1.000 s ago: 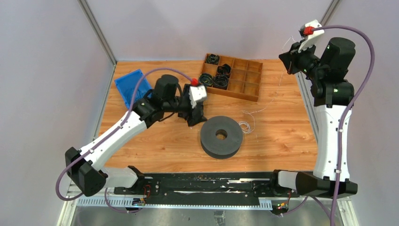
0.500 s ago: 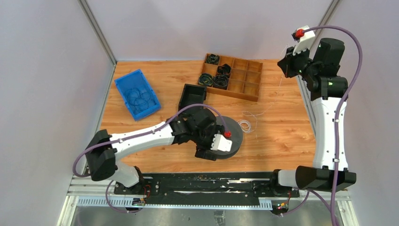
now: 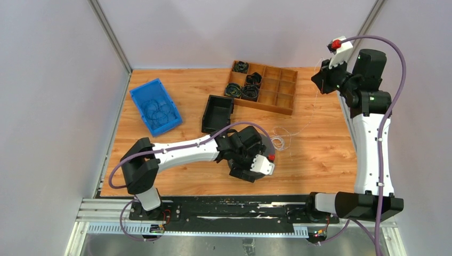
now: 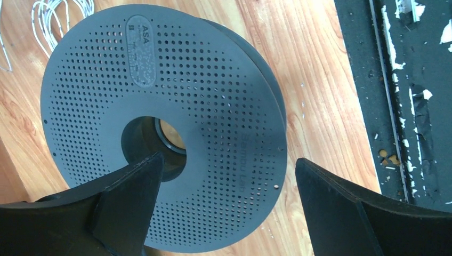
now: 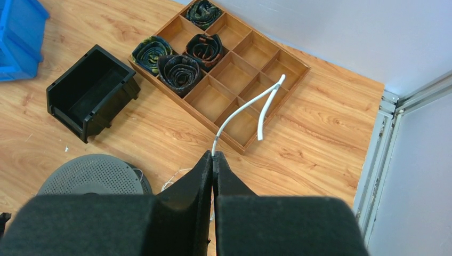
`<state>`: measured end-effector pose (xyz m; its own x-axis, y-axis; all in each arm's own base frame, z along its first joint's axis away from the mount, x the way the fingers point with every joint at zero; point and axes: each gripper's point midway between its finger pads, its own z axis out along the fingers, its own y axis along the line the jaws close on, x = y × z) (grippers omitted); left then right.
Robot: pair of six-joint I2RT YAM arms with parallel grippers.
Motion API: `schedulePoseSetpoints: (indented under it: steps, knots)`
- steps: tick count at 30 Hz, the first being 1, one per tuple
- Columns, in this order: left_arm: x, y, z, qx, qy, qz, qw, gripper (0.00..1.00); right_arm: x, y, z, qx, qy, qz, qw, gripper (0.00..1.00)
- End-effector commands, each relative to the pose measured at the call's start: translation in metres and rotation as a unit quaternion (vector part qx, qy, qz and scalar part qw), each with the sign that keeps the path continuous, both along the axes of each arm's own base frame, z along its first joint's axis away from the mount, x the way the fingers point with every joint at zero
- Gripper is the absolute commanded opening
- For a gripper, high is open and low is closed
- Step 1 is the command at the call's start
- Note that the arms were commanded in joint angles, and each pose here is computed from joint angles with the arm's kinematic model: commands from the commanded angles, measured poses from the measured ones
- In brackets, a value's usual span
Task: Wrap the cables
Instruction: Pick up the cable reel from the center of the board.
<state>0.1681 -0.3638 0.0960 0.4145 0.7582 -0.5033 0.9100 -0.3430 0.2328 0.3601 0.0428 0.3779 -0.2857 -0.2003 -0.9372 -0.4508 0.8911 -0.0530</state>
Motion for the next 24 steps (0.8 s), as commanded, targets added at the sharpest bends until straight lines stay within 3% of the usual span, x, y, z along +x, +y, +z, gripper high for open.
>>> schedulePoseSetpoints:
  steps: [1,21,24]
  knots:
    - [-0.001,0.0,-0.009,0.037,-0.002,-0.017,0.999,0.98,-0.007,-0.001,-0.001,-0.006,-0.006,0.007,1.0,0.01]
    - [0.014,0.0,-0.033,0.091,-0.007,0.02,0.996,1.0,-0.01,0.003,-0.012,0.0,0.004,0.019,1.0,0.01]
    - [0.01,0.001,-0.034,0.091,-0.004,0.016,0.996,0.96,-0.01,0.003,-0.012,0.001,0.004,0.02,1.0,0.01]
